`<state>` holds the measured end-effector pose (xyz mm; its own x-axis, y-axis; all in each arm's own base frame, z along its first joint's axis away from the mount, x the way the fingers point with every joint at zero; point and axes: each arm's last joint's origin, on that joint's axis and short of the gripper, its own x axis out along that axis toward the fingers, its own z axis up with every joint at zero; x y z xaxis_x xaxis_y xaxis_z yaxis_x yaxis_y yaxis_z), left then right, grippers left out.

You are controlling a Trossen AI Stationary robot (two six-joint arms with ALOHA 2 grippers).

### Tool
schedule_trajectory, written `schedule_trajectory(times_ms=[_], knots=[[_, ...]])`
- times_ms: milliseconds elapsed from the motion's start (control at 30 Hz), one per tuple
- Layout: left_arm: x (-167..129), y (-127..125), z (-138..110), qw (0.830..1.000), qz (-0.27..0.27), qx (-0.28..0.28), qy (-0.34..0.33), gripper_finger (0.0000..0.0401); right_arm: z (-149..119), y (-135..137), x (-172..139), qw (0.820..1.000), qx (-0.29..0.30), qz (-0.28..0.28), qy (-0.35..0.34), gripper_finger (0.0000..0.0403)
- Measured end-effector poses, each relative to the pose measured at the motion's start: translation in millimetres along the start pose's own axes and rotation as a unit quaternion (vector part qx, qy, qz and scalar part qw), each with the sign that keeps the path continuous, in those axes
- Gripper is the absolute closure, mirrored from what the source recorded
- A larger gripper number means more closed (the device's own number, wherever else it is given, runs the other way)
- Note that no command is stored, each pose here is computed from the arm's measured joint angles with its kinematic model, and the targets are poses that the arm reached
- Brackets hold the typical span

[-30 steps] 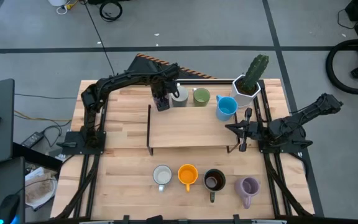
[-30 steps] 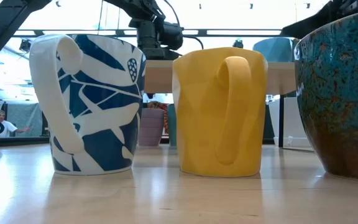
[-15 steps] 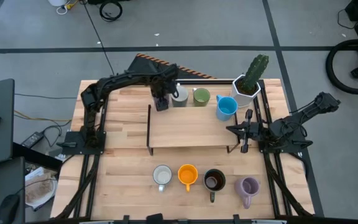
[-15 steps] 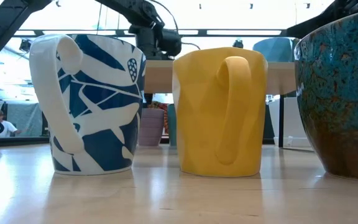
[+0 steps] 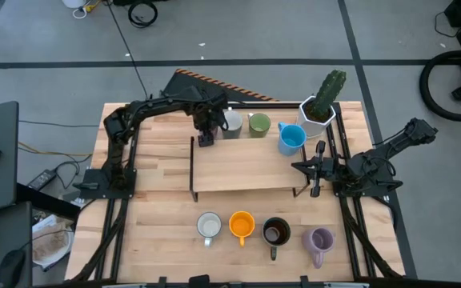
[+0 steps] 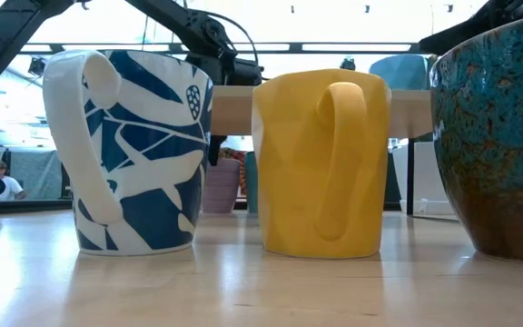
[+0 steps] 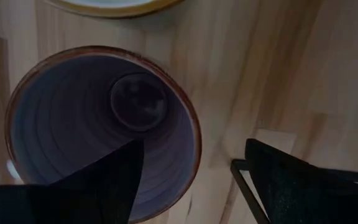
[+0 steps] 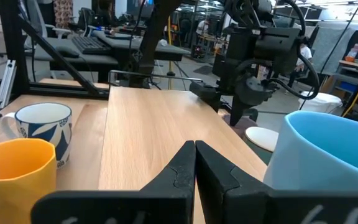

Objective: Place coffee mugs
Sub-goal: Put the purple mug on the shelf

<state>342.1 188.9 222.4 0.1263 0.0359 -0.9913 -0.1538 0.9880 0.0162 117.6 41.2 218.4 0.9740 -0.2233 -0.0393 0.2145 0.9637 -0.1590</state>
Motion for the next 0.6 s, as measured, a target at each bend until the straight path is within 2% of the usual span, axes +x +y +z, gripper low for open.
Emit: schedule_trajectory(times_ms=[200, 600], knots=[[0.0, -0.3, 0.2, 1.000, 0.000, 0.000, 0.000, 0.0150, 0.0, 0.0, 0.0, 1.000, -0.002, 0.000, 0.000, 0.0385], [0.3, 0.0, -0.1, 1.000, 0.002, -0.004, 0.001, 0.0310, 0.8, -0.1, 0.0, 1.000, 0.001, 0.000, -0.003, 0.0385]])
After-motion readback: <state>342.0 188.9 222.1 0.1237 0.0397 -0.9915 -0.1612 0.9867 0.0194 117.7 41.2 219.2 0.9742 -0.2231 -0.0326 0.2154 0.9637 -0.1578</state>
